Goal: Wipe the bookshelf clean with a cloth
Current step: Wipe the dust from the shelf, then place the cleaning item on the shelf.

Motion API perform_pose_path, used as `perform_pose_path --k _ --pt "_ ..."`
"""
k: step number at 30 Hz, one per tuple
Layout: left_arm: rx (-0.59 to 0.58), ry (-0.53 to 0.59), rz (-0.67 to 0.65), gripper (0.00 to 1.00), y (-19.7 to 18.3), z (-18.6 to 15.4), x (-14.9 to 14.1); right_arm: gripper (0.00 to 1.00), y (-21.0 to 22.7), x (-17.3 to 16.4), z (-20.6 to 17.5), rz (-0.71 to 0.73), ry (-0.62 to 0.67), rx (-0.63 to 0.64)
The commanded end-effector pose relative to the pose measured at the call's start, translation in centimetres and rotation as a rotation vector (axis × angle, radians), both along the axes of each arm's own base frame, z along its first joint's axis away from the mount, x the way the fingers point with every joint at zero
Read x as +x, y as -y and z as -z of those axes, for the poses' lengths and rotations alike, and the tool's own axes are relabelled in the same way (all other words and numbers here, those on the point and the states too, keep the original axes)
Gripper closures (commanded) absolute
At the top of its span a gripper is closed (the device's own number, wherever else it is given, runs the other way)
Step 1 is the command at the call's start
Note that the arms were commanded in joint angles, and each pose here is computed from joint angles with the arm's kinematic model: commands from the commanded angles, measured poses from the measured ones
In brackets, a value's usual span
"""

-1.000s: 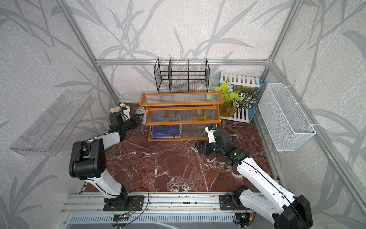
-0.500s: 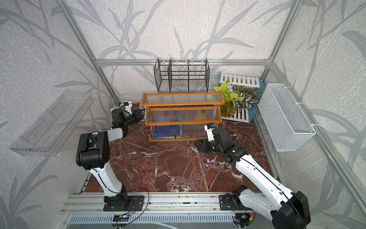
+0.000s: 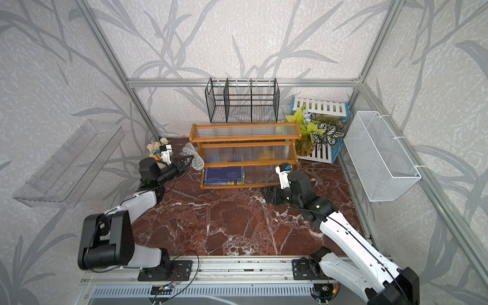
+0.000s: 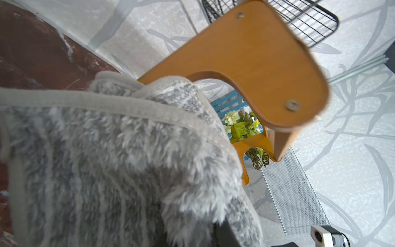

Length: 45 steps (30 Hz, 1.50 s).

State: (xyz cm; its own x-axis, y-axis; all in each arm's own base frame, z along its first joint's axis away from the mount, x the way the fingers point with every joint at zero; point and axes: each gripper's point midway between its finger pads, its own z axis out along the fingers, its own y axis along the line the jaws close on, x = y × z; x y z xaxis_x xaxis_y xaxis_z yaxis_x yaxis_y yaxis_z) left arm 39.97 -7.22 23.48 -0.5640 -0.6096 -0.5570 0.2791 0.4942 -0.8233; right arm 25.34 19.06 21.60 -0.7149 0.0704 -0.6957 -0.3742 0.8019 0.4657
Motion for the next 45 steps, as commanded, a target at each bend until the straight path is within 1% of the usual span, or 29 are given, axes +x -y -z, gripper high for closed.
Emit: perform_pose_path --k 1,5,7,10,15,23,26,28,30,32,35,38,45 --pt "0.056 0.014 0.015 0.81 0.7 -0.6 -2.2 0.17 -0.1 -0.5 -0.3 -0.014 0.005 0.031" --pt "0.112 0.041 0.031 0.80 2.3 -1.8 -3.6 0.17 -0.4 -0.8 -0.7 -0.037 0.012 0.054" --pt "0.175 0.045 0.041 0.79 3.5 -1.7 -3.7 0.17 -0.5 -1.0 -0.9 -0.042 0.014 0.063" --pt "0.194 0.039 0.067 0.79 5.1 -1.1 -3.4 0.17 -0.3 -1.4 -1.1 -0.041 0.019 0.068" --pt "0.285 0.015 0.055 0.79 7.3 0.2 -1.7 0.17 0.4 -2.1 -1.4 -0.028 0.036 0.072" --pt "0.484 -0.048 -0.035 0.78 9.4 1.1 2.0 0.17 0.8 -2.9 -1.1 -0.030 0.029 0.077" --pt "0.529 -0.079 -0.031 0.74 10.2 2.5 3.0 0.17 0.7 -2.9 -1.0 -0.032 0.027 0.080" --pt "0.545 -0.113 -0.015 0.71 10.6 4.0 3.5 0.17 0.6 -3.0 -0.8 -0.038 0.022 0.081" --pt "0.566 -0.154 0.000 0.66 10.7 5.6 3.8 0.17 0.5 -3.1 -1.0 -0.044 0.022 0.086" --pt "0.572 -0.171 0.006 0.54 10.7 6.3 3.9 0.17 0.4 -3.2 -1.0 -0.053 0.023 0.088" --pt "0.548 -0.151 0.011 0.35 10.9 5.7 3.5 0.17 0.2 -3.4 -1.0 -0.070 0.023 0.091" --pt "0.539 -0.133 0.006 0.22 10.7 4.6 2.9 0.17 -0.2 -3.5 -1.0 -0.097 0.024 0.100" --pt "0.549 -0.143 -0.042 0.01 9.2 3.8 1.3 0.16 -1.5 -3.2 -1.0 -0.155 0.037 0.120"
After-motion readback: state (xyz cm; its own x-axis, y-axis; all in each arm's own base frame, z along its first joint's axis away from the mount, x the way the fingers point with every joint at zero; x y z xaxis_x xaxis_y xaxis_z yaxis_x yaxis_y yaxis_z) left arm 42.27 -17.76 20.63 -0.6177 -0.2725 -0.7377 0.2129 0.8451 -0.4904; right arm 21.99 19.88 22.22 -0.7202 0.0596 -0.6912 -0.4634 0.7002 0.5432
